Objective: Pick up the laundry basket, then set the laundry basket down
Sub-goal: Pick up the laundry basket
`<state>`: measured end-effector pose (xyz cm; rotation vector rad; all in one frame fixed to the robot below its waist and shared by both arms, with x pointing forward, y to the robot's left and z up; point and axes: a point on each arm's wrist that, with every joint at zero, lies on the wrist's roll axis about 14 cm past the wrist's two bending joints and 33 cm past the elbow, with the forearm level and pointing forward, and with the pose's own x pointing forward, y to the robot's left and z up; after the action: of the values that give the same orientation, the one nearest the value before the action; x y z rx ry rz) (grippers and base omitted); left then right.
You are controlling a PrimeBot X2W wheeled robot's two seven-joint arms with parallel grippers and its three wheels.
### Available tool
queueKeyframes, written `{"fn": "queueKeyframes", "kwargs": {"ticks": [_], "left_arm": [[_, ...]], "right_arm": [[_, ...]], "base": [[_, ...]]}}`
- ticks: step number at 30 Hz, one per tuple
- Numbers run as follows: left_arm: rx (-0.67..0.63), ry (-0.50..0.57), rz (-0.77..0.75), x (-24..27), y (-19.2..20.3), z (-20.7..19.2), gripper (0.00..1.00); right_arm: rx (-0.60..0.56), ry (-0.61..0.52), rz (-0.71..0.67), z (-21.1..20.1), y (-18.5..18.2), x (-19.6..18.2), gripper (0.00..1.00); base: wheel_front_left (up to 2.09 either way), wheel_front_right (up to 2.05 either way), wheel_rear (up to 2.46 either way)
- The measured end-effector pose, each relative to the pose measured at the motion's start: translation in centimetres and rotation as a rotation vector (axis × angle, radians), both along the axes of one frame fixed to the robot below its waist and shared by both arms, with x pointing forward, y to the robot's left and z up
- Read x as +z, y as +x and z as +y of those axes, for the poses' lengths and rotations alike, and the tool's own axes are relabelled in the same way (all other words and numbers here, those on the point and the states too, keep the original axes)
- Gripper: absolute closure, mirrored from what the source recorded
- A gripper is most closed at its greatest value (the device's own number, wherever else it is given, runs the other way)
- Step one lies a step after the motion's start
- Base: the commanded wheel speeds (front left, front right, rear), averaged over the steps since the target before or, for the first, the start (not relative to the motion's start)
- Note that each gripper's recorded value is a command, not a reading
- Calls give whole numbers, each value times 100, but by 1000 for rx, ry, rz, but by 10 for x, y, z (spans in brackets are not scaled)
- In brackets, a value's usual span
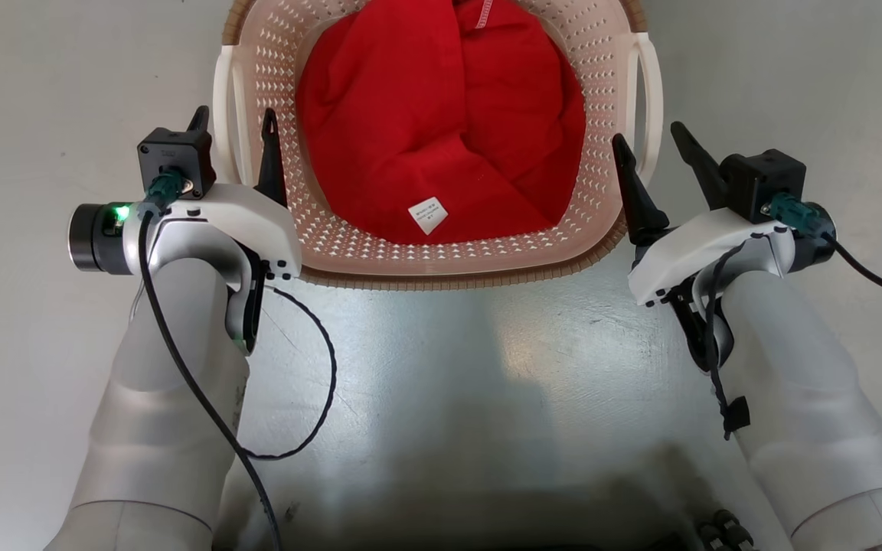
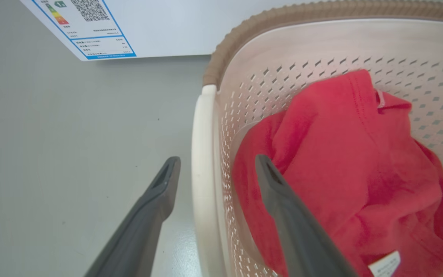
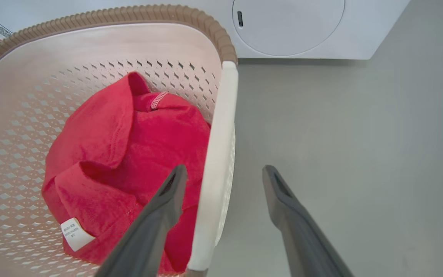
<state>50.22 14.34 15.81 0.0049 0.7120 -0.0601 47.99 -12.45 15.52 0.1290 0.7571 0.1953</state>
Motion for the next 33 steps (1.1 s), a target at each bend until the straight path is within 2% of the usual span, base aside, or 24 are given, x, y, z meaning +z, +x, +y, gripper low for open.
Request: {"fn": "queueKeyframes", "kwargs": {"ticks": [8, 33], "left_arm": [[-9, -3, 22, -8, -2, -1, 0], [-22, 6, 41, -13, -4, 0, 0]], "right_arm": [[4, 2, 55, 1, -10, -14, 0], [57, 21, 64, 19, -4, -21, 0]], "base": [[0, 0, 0], [0, 0, 0]]}}
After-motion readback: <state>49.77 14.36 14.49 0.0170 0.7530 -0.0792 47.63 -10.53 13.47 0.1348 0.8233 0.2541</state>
